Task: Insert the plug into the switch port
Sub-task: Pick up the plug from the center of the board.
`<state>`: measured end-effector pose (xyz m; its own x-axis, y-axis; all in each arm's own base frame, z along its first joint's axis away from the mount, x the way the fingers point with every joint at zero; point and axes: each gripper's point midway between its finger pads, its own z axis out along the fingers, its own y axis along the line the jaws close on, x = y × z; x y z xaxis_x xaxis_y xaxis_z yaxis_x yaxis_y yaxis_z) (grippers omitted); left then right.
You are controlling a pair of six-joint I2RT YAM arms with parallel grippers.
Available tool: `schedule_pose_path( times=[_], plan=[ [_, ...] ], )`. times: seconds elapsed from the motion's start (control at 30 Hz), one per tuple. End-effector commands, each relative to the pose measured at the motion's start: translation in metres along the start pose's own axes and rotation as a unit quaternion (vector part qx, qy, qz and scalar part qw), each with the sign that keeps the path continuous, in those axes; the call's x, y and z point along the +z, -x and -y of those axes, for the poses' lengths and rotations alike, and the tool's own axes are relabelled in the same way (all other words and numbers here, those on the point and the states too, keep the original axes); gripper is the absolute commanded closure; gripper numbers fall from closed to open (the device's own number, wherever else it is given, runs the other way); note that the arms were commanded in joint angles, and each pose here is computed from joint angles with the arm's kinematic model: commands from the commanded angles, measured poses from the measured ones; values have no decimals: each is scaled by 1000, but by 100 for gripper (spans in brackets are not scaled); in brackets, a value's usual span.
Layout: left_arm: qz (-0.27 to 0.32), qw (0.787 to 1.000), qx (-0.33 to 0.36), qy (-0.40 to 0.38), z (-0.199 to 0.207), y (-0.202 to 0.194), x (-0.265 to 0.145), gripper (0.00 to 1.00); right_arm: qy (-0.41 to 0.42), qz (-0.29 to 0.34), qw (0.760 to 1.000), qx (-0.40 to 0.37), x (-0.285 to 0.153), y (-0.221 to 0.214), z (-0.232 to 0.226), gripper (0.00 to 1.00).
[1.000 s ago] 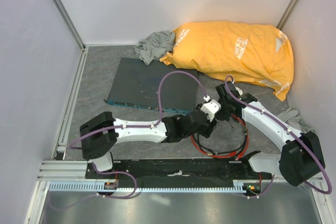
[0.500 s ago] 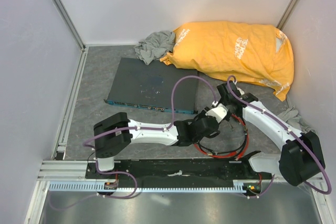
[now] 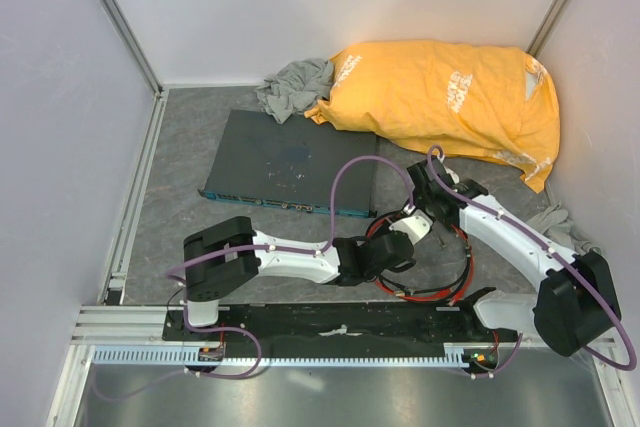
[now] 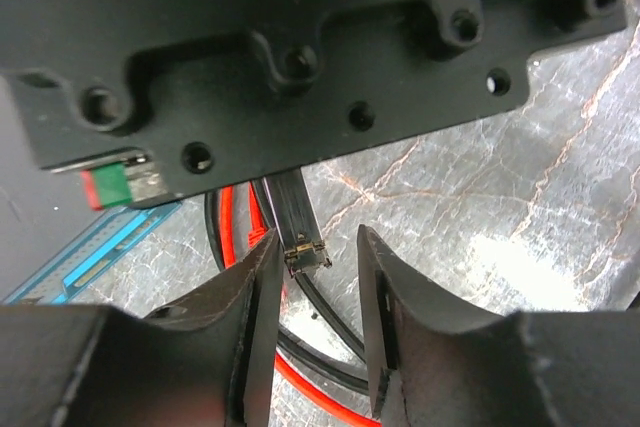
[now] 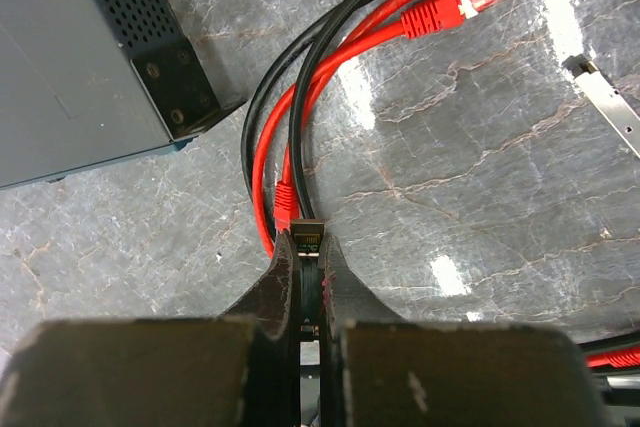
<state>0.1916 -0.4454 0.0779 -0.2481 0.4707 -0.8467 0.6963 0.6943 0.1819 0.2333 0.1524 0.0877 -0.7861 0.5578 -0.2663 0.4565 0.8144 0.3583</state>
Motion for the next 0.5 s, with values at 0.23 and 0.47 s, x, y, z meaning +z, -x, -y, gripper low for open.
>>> schedule_pose_path(
  times=[0.23,0.47],
  plan=[
    [57,998,-14,6,2,39,5,82,45,5,999,15,-8,2,-18,100],
    [56,998,-20,-7,3,34,0,99,63,13,998,16,-9,3,-21,87]
  ],
)
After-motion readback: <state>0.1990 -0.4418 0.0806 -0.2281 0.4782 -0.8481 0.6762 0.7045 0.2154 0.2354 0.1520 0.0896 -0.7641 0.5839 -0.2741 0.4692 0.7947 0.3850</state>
